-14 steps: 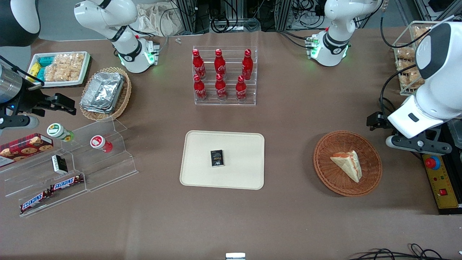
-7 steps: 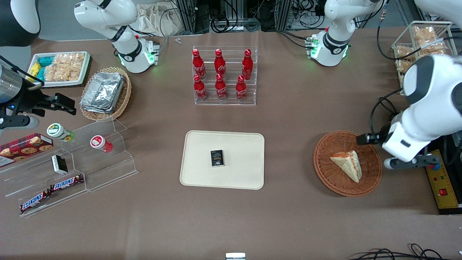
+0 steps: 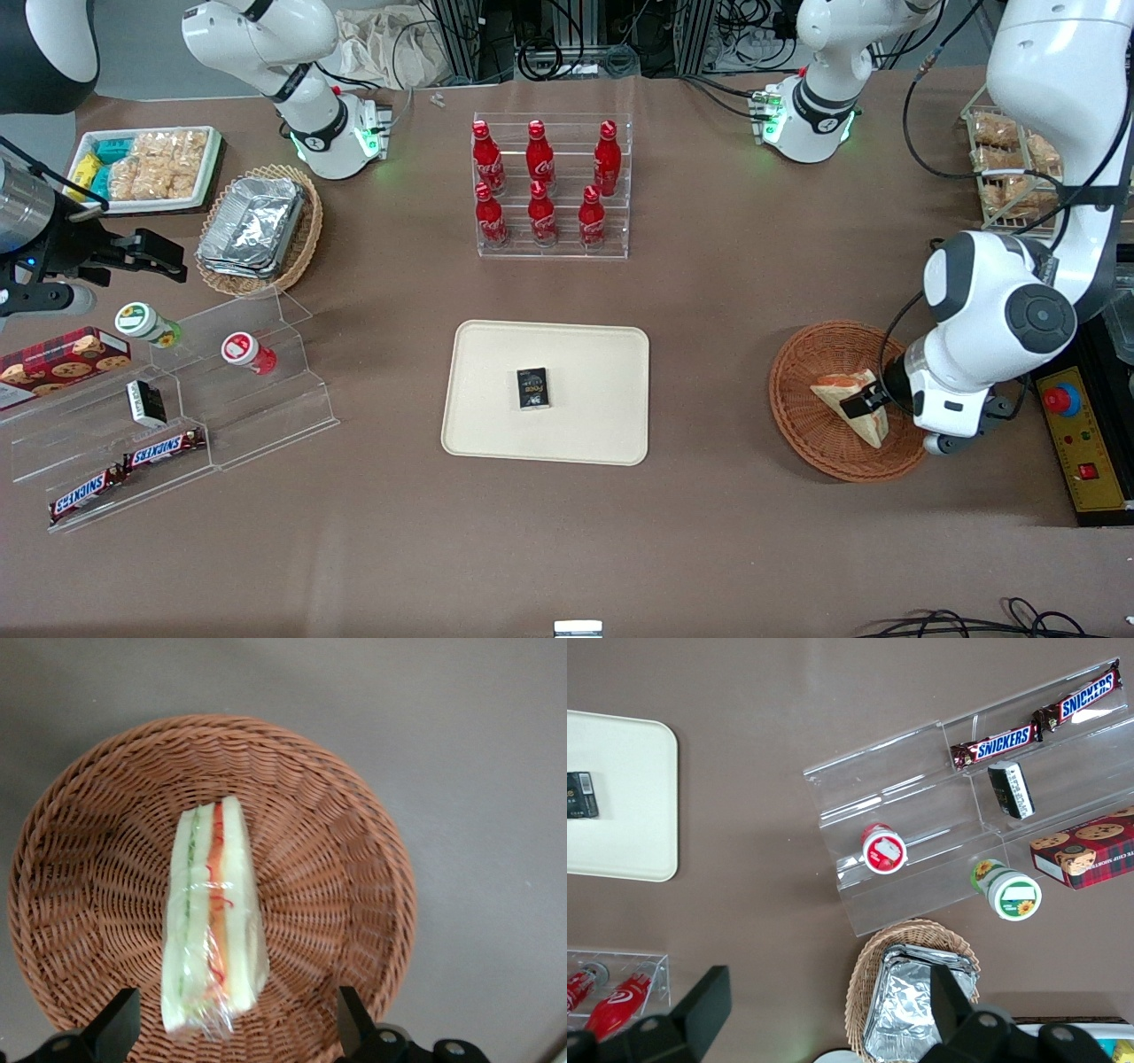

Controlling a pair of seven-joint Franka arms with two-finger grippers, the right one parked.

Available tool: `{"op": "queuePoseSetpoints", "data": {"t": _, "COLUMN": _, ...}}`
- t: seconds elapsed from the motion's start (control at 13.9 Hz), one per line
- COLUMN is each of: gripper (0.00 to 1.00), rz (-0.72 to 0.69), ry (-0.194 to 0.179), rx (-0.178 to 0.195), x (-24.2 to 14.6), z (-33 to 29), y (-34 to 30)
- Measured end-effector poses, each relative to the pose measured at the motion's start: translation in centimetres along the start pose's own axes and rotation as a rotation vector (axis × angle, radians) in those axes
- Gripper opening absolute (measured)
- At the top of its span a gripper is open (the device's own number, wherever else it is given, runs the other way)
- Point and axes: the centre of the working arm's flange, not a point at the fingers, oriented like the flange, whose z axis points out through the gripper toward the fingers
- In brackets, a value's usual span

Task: Place sandwich from basket to tray
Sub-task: 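Lower the left gripper and close it on the wrapped sandwich, then lift the sandwich and carry it over the cream tray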

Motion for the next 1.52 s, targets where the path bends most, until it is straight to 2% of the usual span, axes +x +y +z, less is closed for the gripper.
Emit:
{"op": "queuePoseSetpoints", "data": {"t": 0.14, "gripper": 1.00, "rz": -0.011, "ry": -0.005, "rx": -0.003, "x": -0.1, "z": 1.1, "y": -0.1}}
{"op": "queuePoseSetpoints", "data": {"t": 0.43, "gripper": 1.00, "rz": -0.034, "ry": 0.025, "rx": -0.034, "x": -0.6, "z": 4.4, "y": -1.6}}
{"op": "queuePoseSetpoints", "data": {"t": 0.65, "gripper": 1.00, "rz": -0.041, "ry": 0.016, "rx": -0.036, "x": -0.6, "z": 5.9, "y": -2.0}}
{"op": "queuePoseSetpoints", "data": {"t": 0.72, "gripper": 0.95, "rz": -0.049, "ry": 0.015, "rx": -0.038, "x": -0.7, "z": 6.1, "y": -1.9}}
{"op": "queuePoseSetpoints", "data": {"t": 0.79, "gripper": 0.94, "rz": -0.066, "ry": 0.014, "rx": -0.040, "x": -0.8, "z": 6.3, "y": -1.8}}
{"op": "queuePoseSetpoints", "data": {"t": 0.87, "gripper": 0.88, "rz": -0.079, "ry": 0.012, "rx": -0.041, "x": -0.8, "z": 6.4, "y": -1.7}}
{"op": "queuePoseSetpoints", "data": {"t": 1.08, "gripper": 0.52, "rz": -0.086, "ry": 0.016, "rx": -0.044, "x": -0.8, "z": 6.4, "y": -1.6}}
{"op": "queuePoseSetpoints", "data": {"t": 1.15, "gripper": 0.44, "rz": -0.086, "ry": 0.023, "rx": -0.048, "x": -0.6, "z": 6.0, "y": -1.4}}
{"op": "queuePoseSetpoints", "data": {"t": 1.3, "gripper": 0.34, "rz": -0.062, "ry": 0.041, "rx": -0.046, "x": -0.4, "z": 4.6, "y": -1.0}}
{"op": "queuePoseSetpoints", "data": {"t": 1.52, "gripper": 0.19, "rz": 0.051, "ry": 0.032, "rx": -0.007, "x": -1.3, "z": -1.1, "y": 1.1}}
